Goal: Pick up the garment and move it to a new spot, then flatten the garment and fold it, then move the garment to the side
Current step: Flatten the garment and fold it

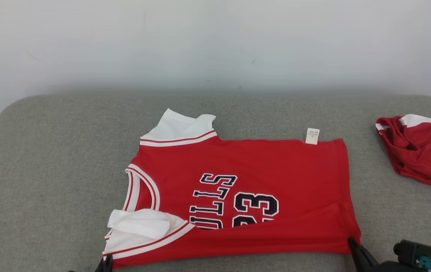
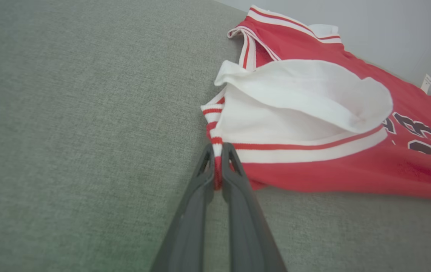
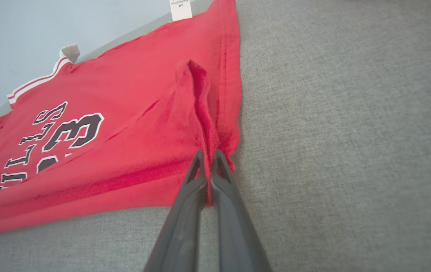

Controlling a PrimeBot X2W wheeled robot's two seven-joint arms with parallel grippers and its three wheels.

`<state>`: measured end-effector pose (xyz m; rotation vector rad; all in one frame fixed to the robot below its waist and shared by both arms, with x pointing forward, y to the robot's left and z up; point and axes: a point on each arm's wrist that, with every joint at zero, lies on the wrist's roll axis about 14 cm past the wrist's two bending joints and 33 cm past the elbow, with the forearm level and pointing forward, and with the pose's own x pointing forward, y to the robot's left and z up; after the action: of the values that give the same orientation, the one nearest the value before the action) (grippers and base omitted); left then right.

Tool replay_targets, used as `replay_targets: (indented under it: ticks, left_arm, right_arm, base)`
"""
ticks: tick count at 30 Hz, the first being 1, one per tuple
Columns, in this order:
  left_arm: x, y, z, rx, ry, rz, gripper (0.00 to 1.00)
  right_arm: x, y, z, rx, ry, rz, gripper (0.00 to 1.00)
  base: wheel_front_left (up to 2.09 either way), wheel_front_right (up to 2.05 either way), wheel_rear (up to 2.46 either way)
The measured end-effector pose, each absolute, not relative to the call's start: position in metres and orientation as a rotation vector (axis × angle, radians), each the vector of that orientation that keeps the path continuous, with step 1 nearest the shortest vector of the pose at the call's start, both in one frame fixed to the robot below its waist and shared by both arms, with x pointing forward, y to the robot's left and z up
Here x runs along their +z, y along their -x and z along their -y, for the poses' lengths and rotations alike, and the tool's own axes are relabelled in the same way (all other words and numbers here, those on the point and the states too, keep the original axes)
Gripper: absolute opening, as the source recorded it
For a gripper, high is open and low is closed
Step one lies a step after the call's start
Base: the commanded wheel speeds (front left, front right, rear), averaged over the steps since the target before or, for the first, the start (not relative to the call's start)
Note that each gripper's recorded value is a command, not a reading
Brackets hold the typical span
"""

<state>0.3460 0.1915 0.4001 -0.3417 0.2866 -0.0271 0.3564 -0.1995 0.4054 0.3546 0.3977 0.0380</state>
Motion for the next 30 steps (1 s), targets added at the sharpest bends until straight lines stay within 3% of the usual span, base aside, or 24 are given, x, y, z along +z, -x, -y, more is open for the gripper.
replay_targets:
  ticks: [7, 15, 16, 17, 18, 25, 30]
  left_arm:
    - [0.398, -0.336, -0.188, -0.015, 0.337, -0.29, 0.0]
    - [0.393, -0.327, -0.187, -0.006, 0.354, -0.313, 0.0]
    - [0.393, -0.326, -0.188, -0.002, 0.355, -0.314, 0.07]
    - [0.393, -0.326, -0.188, 0.002, 0.354, -0.314, 0.42]
    - [0.393, -0.326, -0.189, 0.004, 0.354, -0.313, 1.0]
    - [0.411, -0.332, -0.195, 0.017, 0.345, -0.241, 1.0]
    - [0.464, -0.349, -0.209, 0.048, 0.285, -0.052, 1.0]
  right_arm:
    - [0.399, -0.321, 0.203, 0.014, -0.388, -0.454, 0.0]
    - [0.4, -0.307, 0.206, -0.015, -0.407, -0.476, 0.0]
    - [0.401, -0.308, 0.206, -0.013, -0.394, -0.475, 0.47]
    - [0.403, -0.309, 0.205, -0.011, -0.387, -0.468, 0.96]
    - [0.404, -0.309, 0.205, -0.009, -0.386, -0.464, 1.0]
    - [0.432, -0.325, 0.203, 0.012, -0.336, -0.336, 1.0]
    - [0.473, -0.346, 0.197, 0.054, -0.234, -0.12, 1.0]
  base:
    - [0.0, 0.0, 0.0]
    - [0.0, 0.0, 0.0]
    - [0.0, 0.0, 0.0]
    - [0.0, 0.0, 0.0]
    - [0.0, 0.0, 0.0]
    - [0.0, 0.0, 0.0]
    - [0.0, 0.0, 0.0]
